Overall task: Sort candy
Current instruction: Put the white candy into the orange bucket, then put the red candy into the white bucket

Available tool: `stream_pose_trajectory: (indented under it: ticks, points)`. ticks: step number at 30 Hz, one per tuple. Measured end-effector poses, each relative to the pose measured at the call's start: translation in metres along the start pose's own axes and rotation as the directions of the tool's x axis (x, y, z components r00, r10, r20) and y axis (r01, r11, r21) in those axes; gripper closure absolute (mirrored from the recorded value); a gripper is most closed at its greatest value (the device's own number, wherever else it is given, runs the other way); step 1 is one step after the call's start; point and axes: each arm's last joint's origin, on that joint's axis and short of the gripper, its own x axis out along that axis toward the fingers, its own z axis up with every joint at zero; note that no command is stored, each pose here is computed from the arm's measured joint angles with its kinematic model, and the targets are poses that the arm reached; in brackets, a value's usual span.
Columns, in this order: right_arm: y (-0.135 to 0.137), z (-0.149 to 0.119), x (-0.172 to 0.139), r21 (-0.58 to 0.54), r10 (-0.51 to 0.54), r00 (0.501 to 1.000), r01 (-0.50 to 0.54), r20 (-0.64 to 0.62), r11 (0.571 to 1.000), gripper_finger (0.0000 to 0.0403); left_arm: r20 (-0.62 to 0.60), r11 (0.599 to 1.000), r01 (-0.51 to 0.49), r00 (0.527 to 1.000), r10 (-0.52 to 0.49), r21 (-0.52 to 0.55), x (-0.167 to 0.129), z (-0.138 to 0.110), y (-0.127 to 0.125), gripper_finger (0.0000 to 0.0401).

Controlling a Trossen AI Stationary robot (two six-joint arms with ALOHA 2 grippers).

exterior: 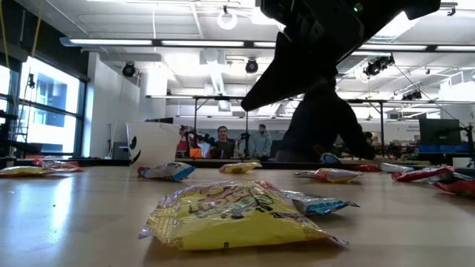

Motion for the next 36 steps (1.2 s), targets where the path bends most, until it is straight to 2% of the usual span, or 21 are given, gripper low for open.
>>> stream_pose_trajectory:
  ticks: [11, 17, 22, 27, 29, 32, 36]
  points:
    - [0.0, -0.002, 0.0, -0.009, 0.0, 1.0, 0.0, -0.022, 1.0, 0.0403, -0.015, 1.0, -0.001, 1.0, 0.001, 0.019, -0.011, 0.012, 0.001, 0.0323]
    - [-0.001, -0.005, 0.0, -0.023, -0.005, 0.999, 0.004, -0.045, 1.0, 0.0403, 0.0, 0.998, -0.004, 1.0, 0.004, 0.065, -0.024, 0.026, 0.002, 0.0307]
    - [0.002, -0.006, -0.001, -0.09, 0.0, 0.999, -0.004, -0.051, 0.996, 0.0403, 0.053, 0.99, -0.075, 0.996, 0.069, 0.121, -0.022, 0.044, 0.013, 0.0317]
    - [-0.003, -0.007, 0.0, -0.152, -0.014, 0.997, 0.003, -0.073, 0.988, 0.0403, 0.051, 0.973, -0.149, 0.989, 0.142, 0.175, -0.009, 0.071, 0.038, 0.0351]
    - [-0.006, -0.008, 0.001, -0.17, -0.025, 0.996, 0.01, -0.091, 0.985, 0.0403, 0.048, 0.971, -0.135, 0.991, 0.127, 0.198, -0.003, 0.084, 0.049, 0.037]
    - [-0.011, -0.011, 0.002, -0.182, -0.043, 0.991, 0.02, -0.125, 0.983, 0.0403, 0.064, 0.971, -0.064, 0.997, 0.05, 0.231, 0.004, 0.104, 0.063, 0.0395]
    - [-0.019, -0.015, 0.004, -0.193, -0.076, 0.981, 0.04, -0.179, 0.98, 0.0403, 0.094, 0.963, -0.03, 0.996, 0.005, 0.268, 0.012, 0.122, 0.085, 0.0397]
